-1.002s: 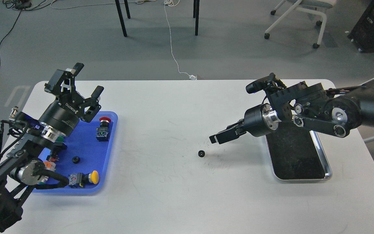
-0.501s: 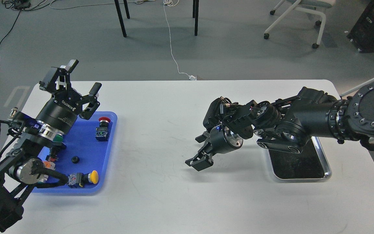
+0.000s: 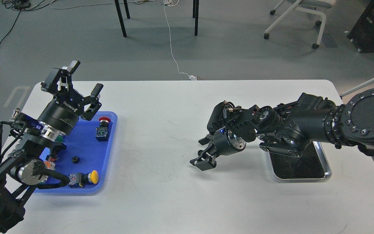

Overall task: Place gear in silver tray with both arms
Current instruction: 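Reach the right gripper to the black gear and grasp it, then carry the gear into the silver tray and open the right gripper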

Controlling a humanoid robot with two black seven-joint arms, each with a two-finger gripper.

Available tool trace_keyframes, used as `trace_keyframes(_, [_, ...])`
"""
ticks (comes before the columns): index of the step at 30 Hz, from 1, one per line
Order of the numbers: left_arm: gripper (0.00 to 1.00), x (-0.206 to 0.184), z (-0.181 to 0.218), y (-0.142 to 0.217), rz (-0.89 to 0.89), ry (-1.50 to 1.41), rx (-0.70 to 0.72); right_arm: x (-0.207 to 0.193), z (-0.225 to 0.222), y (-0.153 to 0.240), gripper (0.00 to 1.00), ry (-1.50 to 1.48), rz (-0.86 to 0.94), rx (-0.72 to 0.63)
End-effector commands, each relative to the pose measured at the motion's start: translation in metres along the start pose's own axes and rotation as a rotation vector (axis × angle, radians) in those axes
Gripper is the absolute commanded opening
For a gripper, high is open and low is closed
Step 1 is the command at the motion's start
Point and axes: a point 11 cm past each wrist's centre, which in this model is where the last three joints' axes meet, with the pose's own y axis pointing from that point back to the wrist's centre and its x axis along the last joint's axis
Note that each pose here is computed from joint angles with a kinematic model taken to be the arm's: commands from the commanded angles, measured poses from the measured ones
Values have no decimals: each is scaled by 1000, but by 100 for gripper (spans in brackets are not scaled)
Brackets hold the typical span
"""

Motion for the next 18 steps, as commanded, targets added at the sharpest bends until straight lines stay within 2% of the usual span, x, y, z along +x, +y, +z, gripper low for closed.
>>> trace_keyframes(1, [98,0,1,-1,3,-2,-3,-7,3,-1,64,-5,-12,-10])
trace_keyframes(7, [98,0,0,0,2,-1,-1,-12,4,-2,57,-13,-15,-13])
trace_keyframes(9, [98,0,1,-1,2,-2,-4,-12,4,-2,47,-13,-15,-13])
trace_keyframes(15, [98,1,1,0,3,-1,-3,-12,4,-2,36,-13,-15,-14])
trace_keyframes(18, [98,1,1,0,3,-1,-3,-13,4,-3,26,-18,-15,-12])
